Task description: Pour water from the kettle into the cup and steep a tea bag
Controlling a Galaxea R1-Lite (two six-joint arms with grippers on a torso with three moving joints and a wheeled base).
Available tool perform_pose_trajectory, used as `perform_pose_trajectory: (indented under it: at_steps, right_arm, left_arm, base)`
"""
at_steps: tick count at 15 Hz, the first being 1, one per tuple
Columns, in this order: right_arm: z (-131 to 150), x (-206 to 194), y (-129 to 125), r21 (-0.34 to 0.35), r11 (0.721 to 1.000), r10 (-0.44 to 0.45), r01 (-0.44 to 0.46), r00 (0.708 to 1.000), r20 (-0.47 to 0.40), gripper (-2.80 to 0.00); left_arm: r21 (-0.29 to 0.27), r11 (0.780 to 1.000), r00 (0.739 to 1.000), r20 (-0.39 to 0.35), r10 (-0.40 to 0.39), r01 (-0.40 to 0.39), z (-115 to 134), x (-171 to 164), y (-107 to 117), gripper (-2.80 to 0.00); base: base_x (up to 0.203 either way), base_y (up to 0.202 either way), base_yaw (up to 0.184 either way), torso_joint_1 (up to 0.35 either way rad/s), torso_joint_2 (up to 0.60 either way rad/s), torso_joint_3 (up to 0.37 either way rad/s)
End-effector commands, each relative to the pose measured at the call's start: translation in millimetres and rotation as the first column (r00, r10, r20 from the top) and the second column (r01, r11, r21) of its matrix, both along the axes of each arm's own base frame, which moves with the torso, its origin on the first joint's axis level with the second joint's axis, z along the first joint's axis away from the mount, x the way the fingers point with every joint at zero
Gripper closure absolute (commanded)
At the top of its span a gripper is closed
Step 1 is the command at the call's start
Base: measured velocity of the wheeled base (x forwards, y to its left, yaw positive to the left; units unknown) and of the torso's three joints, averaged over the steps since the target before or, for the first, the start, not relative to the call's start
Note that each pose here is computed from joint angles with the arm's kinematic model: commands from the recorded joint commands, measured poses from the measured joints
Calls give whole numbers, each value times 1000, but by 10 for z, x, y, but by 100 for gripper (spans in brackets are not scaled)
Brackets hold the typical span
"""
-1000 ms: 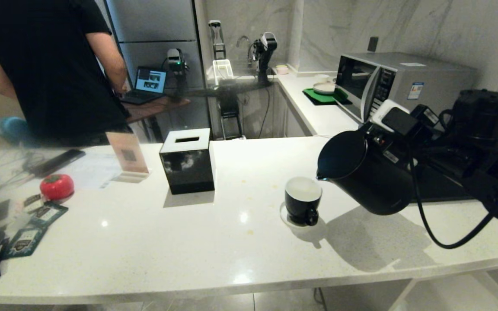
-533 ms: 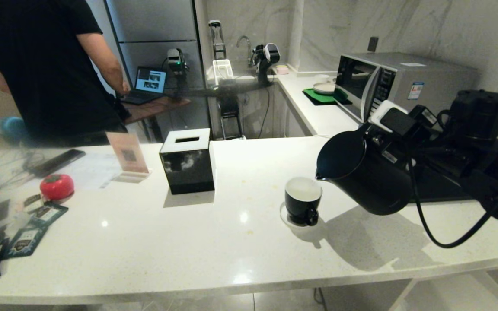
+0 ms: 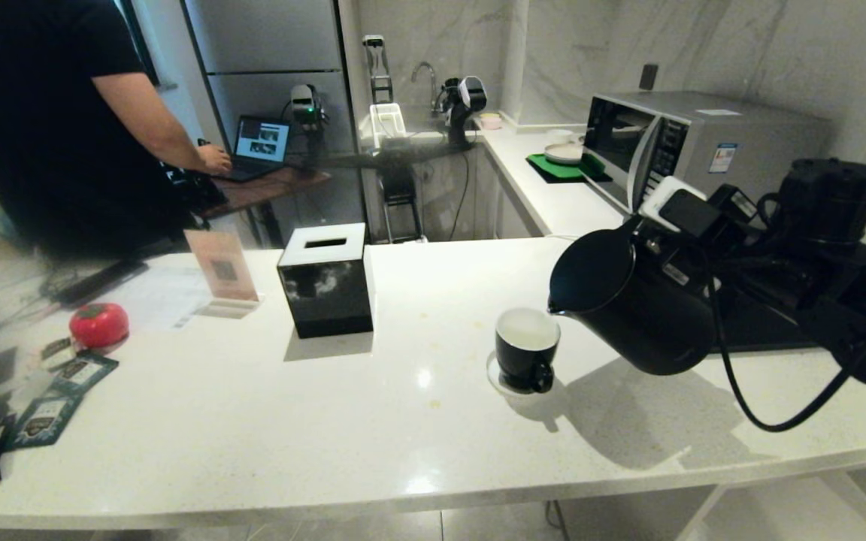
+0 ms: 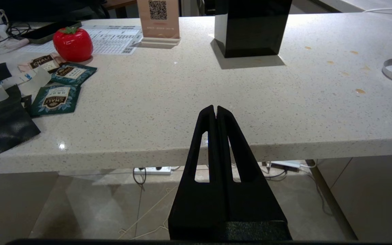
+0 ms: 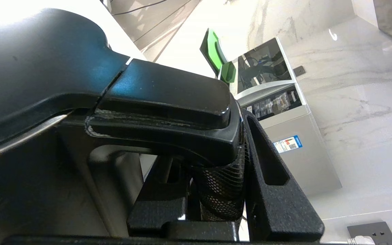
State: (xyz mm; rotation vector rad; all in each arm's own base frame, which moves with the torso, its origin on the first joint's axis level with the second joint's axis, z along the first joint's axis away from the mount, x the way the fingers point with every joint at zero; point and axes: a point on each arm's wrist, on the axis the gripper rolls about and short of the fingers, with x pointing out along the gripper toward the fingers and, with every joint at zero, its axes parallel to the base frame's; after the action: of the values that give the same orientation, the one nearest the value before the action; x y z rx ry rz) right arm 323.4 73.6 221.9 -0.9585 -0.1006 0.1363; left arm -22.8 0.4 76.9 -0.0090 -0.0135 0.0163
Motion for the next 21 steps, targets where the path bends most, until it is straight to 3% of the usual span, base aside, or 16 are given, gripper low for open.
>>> perform_pose_trajectory:
  at_steps: [1, 11, 21]
  right_arm:
    - [-6, 4, 2, -4, 1000, 0, 0, 1000, 3, 0]
    - [-16, -10, -1, 12, 1000, 2, -2, 1000, -1, 0]
    - [14, -45, -11, 107, 994, 0, 1, 1000, -9, 0]
  left_arm:
    - [0, 1000, 1000, -1, 0, 0, 1, 1, 0, 0]
    - [0, 1000, 1000, -1, 0, 0, 1, 1, 0, 0]
    - [0, 1000, 1000, -1, 0, 0, 1, 1, 0, 0]
  base:
    - [0, 0, 0, 0, 0, 0]
    - [0, 0, 0, 0, 0, 0]
    - [0, 0, 0, 0, 0, 0]
